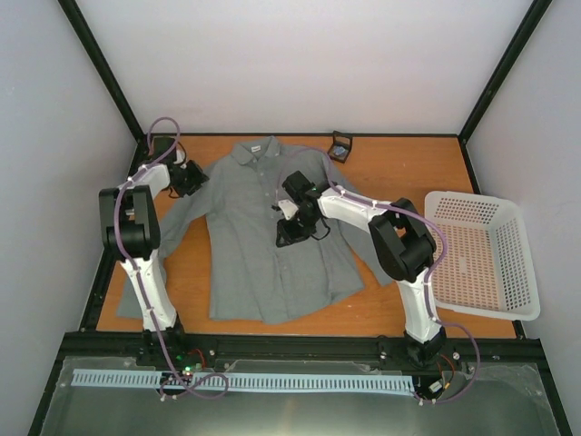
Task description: Pin the brooch onto the clothing
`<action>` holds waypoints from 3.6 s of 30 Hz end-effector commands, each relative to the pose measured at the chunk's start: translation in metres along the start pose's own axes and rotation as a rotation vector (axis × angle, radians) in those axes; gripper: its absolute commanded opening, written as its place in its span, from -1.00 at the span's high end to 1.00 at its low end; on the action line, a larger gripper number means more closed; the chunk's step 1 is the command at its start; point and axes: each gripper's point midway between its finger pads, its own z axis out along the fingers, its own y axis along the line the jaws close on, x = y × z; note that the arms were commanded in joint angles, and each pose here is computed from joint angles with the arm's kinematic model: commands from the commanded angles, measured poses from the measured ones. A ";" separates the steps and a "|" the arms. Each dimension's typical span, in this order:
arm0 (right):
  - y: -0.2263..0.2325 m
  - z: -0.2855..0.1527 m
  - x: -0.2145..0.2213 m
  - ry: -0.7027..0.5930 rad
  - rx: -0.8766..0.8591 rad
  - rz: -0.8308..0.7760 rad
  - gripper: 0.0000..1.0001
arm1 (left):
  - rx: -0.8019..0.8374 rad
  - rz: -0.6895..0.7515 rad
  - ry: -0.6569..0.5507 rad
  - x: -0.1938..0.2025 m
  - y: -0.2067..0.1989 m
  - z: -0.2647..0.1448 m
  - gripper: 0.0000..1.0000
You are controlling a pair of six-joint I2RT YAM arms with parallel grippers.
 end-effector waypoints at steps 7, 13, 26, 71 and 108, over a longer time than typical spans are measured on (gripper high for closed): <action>-0.041 0.005 0.093 0.107 0.125 0.106 0.50 | -0.126 0.070 0.028 -0.031 0.066 0.041 0.28; -0.061 -0.007 0.118 0.117 0.177 0.140 0.50 | -0.292 0.154 -0.008 -0.045 0.100 0.032 0.27; -0.042 -0.092 0.034 -0.160 0.113 0.130 0.19 | -0.109 0.314 -0.004 0.073 -0.030 -0.063 -0.40; -0.147 -0.171 0.038 -0.305 0.285 0.326 -0.09 | 0.253 0.325 0.344 0.224 -0.095 -0.071 -0.55; -0.130 -0.234 0.014 -0.577 0.275 0.274 -0.34 | 0.257 0.354 0.178 0.195 -0.074 -0.136 -0.89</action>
